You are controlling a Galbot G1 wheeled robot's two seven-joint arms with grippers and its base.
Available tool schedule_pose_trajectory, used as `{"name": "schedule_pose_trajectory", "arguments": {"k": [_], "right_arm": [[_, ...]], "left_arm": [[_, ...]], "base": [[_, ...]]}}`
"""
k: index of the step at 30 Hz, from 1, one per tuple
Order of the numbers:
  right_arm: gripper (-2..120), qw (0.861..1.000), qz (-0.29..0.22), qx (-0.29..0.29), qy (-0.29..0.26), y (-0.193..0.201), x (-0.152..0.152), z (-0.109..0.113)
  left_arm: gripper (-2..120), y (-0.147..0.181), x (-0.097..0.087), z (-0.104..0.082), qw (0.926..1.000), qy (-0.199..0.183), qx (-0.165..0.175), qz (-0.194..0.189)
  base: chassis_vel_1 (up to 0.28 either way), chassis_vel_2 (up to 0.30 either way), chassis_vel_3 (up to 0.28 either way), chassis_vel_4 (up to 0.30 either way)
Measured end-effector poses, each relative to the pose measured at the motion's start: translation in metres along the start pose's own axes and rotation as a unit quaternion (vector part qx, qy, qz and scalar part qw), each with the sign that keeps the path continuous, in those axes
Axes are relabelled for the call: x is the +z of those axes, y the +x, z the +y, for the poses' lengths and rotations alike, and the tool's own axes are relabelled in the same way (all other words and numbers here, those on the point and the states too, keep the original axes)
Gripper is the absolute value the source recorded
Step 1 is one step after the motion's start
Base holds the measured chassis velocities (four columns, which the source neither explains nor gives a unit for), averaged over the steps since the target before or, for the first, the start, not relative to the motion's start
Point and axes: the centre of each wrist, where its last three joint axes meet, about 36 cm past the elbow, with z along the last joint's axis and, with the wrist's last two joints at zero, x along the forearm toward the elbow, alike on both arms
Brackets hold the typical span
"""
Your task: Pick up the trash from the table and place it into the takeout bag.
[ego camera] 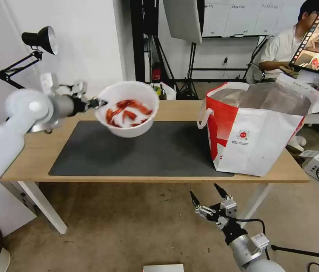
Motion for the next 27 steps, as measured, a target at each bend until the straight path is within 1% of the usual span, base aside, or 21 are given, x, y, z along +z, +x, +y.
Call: {"name": "schedule_pose_trajectory", "arguments": {"k": [2, 3, 6, 7, 10, 11, 14, 15, 18, 19, 22, 23, 26, 27], "right_arm": [[100, 1.000, 0.000, 0.000, 0.000, 0.000, 0.000, 0.000], [100, 1.000, 0.000, 0.000, 0.000, 0.000, 0.000, 0.000], [100, 1.000, 0.000, 0.000, 0.000, 0.000, 0.000, 0.000], [100, 1.000, 0.000, 0.000, 0.000, 0.000, 0.000, 0.000], [100, 1.000, 0.000, 0.000, 0.000, 0.000, 0.000, 0.000], [100, 1.000, 0.000, 0.000, 0.000, 0.000, 0.000, 0.000], [100, 1.000, 0.000, 0.000, 0.000, 0.000, 0.000, 0.000], [100, 1.000, 0.000, 0.000, 0.000, 0.000, 0.000, 0.000], [100, 1.000, 0.000, 0.000, 0.000, 0.000, 0.000, 0.000], [100, 1.000, 0.000, 0.000, 0.000, 0.000, 0.000, 0.000], [100, 1.000, 0.000, 0.000, 0.000, 0.000, 0.000, 0.000], [100, 1.000, 0.000, 0.000, 0.000, 0.000, 0.000, 0.000], [100, 1.000, 0.000, 0.000, 0.000, 0.000, 0.000, 0.000], [100, 1.000, 0.000, 0.000, 0.000, 0.000, 0.000, 0.000]], "left_arm": [[0, -0.005, -0.015, -0.023, 0.9997, -0.009, 0.022, -0.007], [0, -0.005, -0.015, -0.023, 0.9997, -0.009, 0.022, -0.007], [0, -0.013, -0.034, -0.054, 0.9985, -0.022, 0.049, -0.014], [0, -0.013, -0.034, -0.054, 0.9985, -0.022, 0.049, -0.014], [0, -0.023, -0.045, -0.077, 0.9970, -0.031, 0.069, -0.016], [0, -0.023, -0.045, -0.077, 0.9970, -0.031, 0.069, -0.016], [0, -0.037, -0.050, -0.098, 0.9954, -0.036, 0.088, -0.013], [0, -0.037, -0.050, -0.098, 0.9954, -0.036, 0.088, -0.013], [0, -0.060, -0.054, -0.126, 0.9930, -0.036, 0.112, -0.008], [0, -0.060, -0.054, -0.126, 0.9930, -0.036, 0.112, -0.008], [0, -0.082, -0.061, -0.153, 0.9910, -0.035, 0.129, -0.008], [0, -0.082, -0.061, -0.153, 0.9910, -0.035, 0.129, -0.008], [0, -0.101, -0.069, -0.174, 0.9901, -0.025, 0.138, -0.009], [0, -0.101, -0.069, -0.174, 0.9901, -0.025, 0.138, -0.009]], "base": [[0.000, 0.000, 0.000, 0.000], [0.000, 0.000, 0.000, 0.000], [0.000, 0.000, 0.000, 0.000], [0.000, 0.000, 0.000, 0.000], [0.000, 0.000, 0.000, 0.000], [0.000, 0.000, 0.000, 0.000], [0.000, 0.000, 0.000, 0.000], [0.000, 0.000, 0.000, 0.000], [0.000, 0.000, 0.000, 0.000], [0.000, 0.000, 0.000, 0.000], [0.000, 0.000, 0.000, 0.000], [0.000, 0.000, 0.000, 0.000], [0.000, 0.000, 0.000, 0.000], [0.000, 0.000, 0.000, 0.000]]}}
